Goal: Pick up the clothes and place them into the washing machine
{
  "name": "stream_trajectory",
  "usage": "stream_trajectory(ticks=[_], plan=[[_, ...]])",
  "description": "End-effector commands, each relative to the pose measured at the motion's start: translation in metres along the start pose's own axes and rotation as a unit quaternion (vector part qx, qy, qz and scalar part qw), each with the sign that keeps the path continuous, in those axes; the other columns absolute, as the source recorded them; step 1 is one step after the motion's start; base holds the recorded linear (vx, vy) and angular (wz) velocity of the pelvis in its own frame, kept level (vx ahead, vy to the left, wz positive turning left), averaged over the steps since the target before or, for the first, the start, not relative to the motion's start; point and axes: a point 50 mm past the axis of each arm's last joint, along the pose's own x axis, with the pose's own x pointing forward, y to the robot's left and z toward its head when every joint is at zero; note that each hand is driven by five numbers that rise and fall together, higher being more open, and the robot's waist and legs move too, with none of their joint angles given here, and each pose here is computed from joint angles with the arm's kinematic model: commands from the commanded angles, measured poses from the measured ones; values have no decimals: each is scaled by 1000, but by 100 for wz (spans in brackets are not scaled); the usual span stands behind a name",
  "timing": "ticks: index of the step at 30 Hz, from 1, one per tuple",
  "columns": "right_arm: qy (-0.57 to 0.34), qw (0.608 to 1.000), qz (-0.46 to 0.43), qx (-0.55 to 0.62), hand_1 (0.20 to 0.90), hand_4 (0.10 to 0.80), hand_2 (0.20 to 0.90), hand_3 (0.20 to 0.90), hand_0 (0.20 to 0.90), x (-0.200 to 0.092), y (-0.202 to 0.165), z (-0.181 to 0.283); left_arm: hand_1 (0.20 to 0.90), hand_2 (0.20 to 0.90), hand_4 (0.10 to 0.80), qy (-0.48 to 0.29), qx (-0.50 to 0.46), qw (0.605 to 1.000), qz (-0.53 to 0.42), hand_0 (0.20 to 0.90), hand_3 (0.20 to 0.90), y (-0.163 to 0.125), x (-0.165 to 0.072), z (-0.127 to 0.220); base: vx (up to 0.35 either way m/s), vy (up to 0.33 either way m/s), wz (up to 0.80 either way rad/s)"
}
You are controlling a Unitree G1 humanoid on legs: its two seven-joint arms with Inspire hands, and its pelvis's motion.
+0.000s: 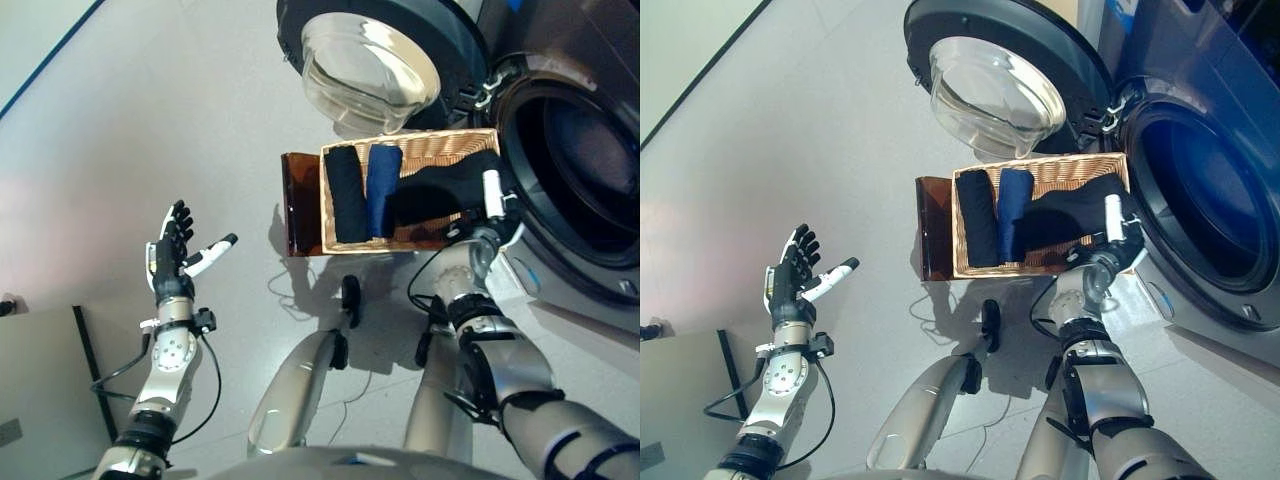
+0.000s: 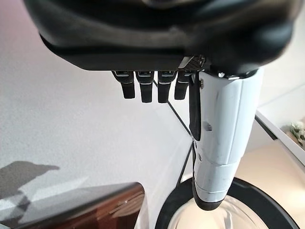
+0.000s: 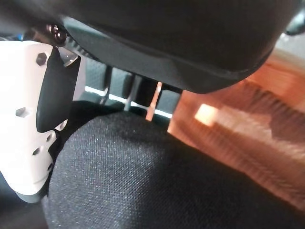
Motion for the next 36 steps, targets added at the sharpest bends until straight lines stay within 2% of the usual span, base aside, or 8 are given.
stream_trajectory(ticks=[1,12,19,27,36], plan=[[-111,989,74,69,200,300,200,200,200,5,28,48,900,900,800,-66,-28,997,35,900,900,11,8,19,0,0,0],[-225,961,8,159,200,300,200,200,200,24,37,126,900,900,800,-59,-21,998,18,900,900,12,4,16,18,-8,-7],[-274,946,6,174,200,300,200,200,200,27,56,170,900,900,800,-75,-17,997,3,900,900,10,4,22,-3,-24,-5],[-380,916,65,108,200,300,200,200,200,11,111,262,900,900,800,-112,-19,993,26,900,900,20,7,38,-39,-64,13],[-452,887,99,-1,200,300,200,200,200,-13,151,297,900,900,800,-134,-12,990,31,900,900,24,3,47,-36,-88,11]])
